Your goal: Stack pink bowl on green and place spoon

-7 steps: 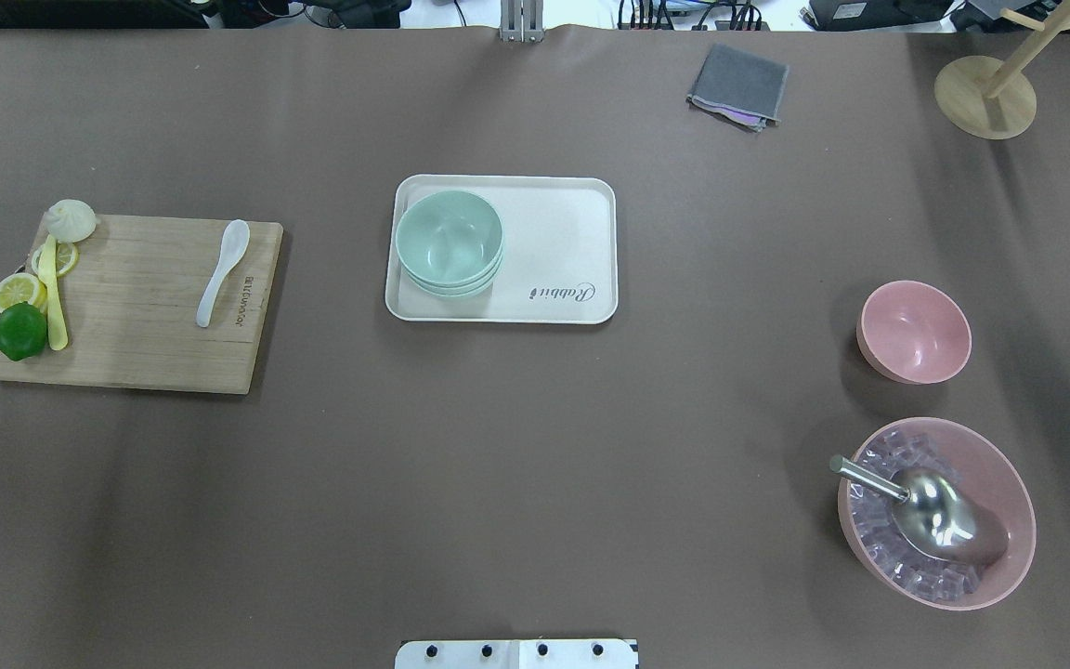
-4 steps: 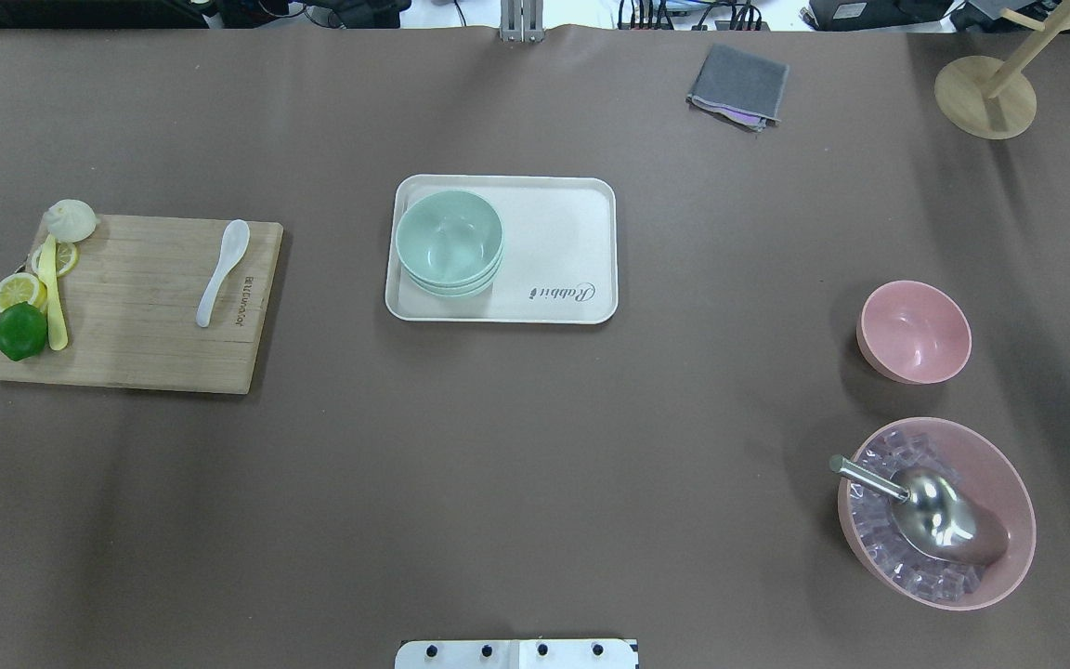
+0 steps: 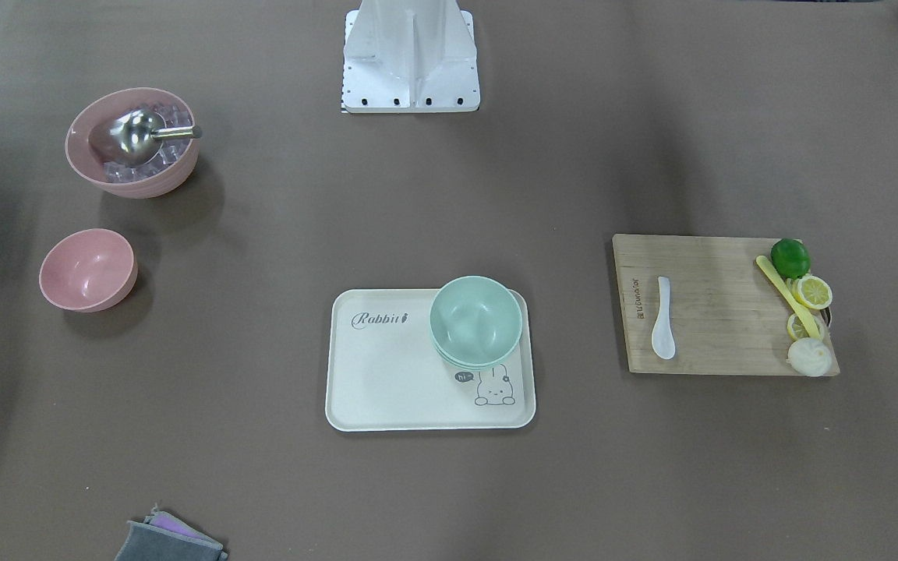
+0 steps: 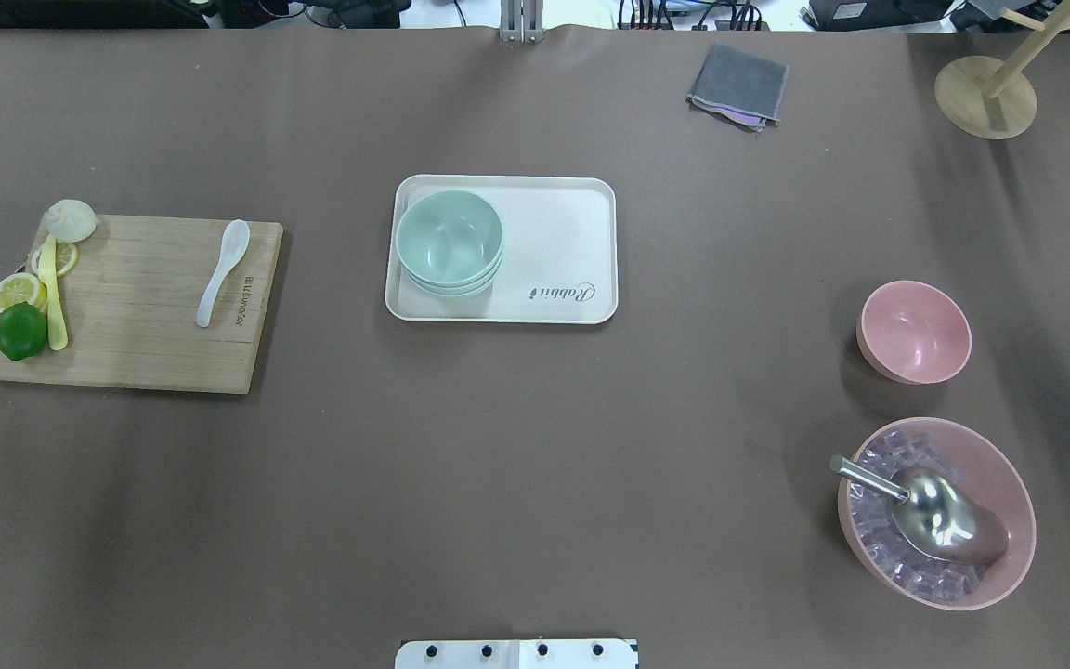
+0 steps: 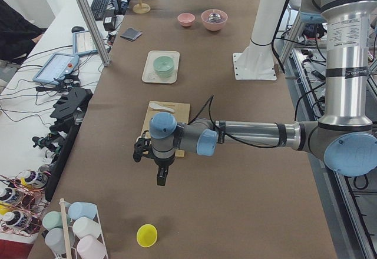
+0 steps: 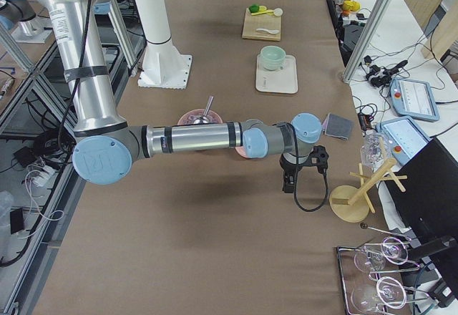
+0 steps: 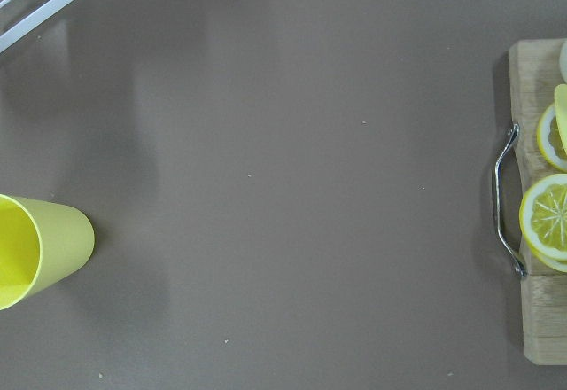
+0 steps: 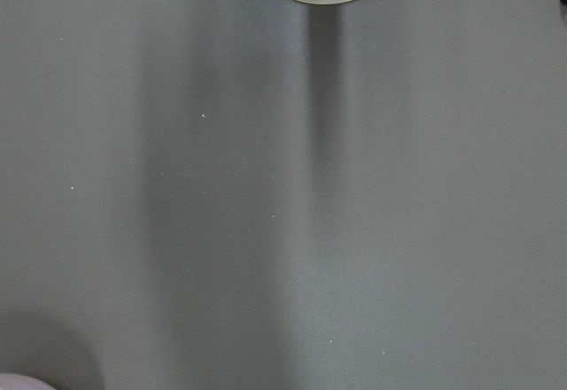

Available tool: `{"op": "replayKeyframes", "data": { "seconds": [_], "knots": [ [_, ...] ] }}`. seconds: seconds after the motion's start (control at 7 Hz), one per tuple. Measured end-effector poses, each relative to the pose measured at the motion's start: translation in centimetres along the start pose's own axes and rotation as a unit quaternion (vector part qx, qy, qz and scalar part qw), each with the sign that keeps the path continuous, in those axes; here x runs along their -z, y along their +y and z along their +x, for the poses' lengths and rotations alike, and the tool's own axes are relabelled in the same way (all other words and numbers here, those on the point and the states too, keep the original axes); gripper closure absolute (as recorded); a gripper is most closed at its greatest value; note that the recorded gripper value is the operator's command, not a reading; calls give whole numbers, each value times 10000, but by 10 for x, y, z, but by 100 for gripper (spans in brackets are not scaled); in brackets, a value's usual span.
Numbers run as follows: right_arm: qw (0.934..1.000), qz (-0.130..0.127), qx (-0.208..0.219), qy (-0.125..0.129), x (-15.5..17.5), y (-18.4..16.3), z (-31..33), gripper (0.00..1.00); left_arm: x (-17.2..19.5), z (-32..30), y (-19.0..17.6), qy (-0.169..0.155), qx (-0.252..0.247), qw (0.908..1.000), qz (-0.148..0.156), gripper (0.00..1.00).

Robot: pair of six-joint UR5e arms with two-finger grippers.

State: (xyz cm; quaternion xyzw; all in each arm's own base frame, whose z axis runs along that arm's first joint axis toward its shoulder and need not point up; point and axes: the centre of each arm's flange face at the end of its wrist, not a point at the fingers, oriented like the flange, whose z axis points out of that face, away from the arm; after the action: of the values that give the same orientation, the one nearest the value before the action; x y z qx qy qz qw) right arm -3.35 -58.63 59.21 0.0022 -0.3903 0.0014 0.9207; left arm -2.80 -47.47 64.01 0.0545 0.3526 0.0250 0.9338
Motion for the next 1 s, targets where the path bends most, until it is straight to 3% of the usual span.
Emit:
{"op": "replayKeyframes", "data": {
  "seconds": [0.29, 0.57, 1.0],
  "knots": [
    [10000, 12, 24, -6, 1, -3, -3, 0, 9, 10, -10, 56, -121, 9998, 111, 2],
    [9999, 69, 124, -38, 6, -9, -15, 0, 25, 30, -52, 91, -301, 9990, 312, 2],
    [9970, 230, 710, -188, -7, -9, -53, 0, 29, 39, -75, 159, -669, 9952, 696, 2]
  ]
}}
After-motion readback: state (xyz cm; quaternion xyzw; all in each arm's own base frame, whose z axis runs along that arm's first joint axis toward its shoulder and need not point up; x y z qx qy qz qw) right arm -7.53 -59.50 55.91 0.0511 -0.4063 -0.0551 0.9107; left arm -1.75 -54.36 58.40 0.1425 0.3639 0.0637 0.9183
